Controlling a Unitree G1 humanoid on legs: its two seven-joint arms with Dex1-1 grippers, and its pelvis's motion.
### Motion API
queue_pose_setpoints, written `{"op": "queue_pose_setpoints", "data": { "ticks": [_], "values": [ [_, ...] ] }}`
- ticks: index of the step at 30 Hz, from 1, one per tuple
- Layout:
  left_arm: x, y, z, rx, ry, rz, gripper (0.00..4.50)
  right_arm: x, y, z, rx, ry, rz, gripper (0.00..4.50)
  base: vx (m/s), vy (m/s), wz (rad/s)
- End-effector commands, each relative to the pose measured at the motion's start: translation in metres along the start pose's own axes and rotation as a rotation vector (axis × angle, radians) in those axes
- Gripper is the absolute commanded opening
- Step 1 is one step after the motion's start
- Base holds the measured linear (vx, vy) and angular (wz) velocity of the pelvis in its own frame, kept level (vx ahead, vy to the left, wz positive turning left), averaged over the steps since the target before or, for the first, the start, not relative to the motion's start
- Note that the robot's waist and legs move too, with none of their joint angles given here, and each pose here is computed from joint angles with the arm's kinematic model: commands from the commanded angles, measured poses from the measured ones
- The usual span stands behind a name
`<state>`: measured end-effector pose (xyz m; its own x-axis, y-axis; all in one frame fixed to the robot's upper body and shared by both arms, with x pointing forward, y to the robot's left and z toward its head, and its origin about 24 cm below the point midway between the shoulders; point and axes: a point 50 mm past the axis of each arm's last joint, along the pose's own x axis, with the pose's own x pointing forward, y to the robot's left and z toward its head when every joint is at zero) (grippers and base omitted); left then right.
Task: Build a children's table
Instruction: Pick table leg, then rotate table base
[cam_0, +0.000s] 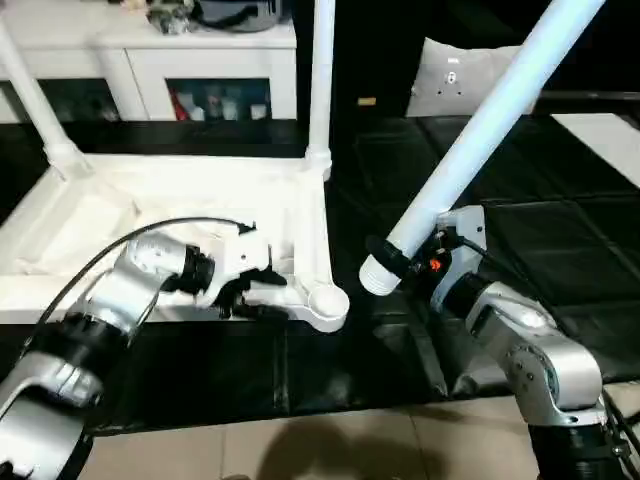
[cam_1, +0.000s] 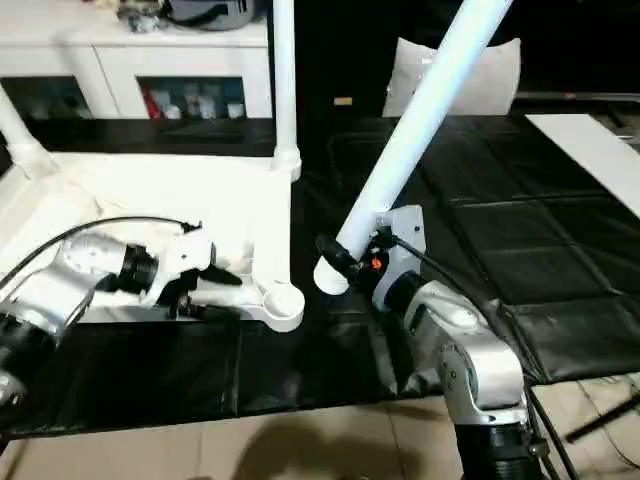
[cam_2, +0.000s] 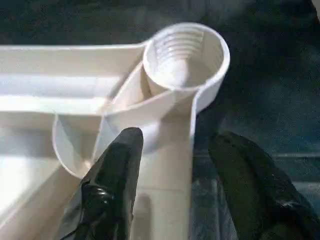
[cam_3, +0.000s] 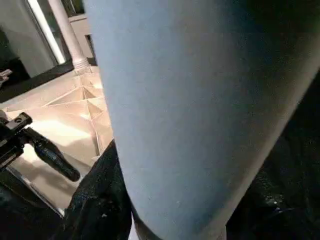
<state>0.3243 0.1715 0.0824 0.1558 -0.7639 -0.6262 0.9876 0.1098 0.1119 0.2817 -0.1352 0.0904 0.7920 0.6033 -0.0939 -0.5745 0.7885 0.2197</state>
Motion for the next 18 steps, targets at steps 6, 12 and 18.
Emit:
{"op": "queue_pose_setpoints", "data": {
  "ticks": [6, 12, 18],
  "values": [
    [-0.002, 0.004, -0.004, 0.008, 0.014, -0.018, 1.94, 0.001, 0.006, 0.006, -0.029, -0.019, 0.026, 1.91, 0.000, 0.000, 0.00],
    [0.000, 0.004, -0.008, 0.006, 0.024, -0.022, 1.38, 0.002, 0.008, 0.005, -0.038, -0.006, 0.049, 1.91, 0.000, 0.000, 0.00],
    [0.002, 0.005, -0.011, 0.005, 0.028, -0.009, 0.87, 0.003, 0.009, 0.005, -0.043, -0.003, 0.058, 1.91, 0.000, 0.000, 0.00]
  ]
}}
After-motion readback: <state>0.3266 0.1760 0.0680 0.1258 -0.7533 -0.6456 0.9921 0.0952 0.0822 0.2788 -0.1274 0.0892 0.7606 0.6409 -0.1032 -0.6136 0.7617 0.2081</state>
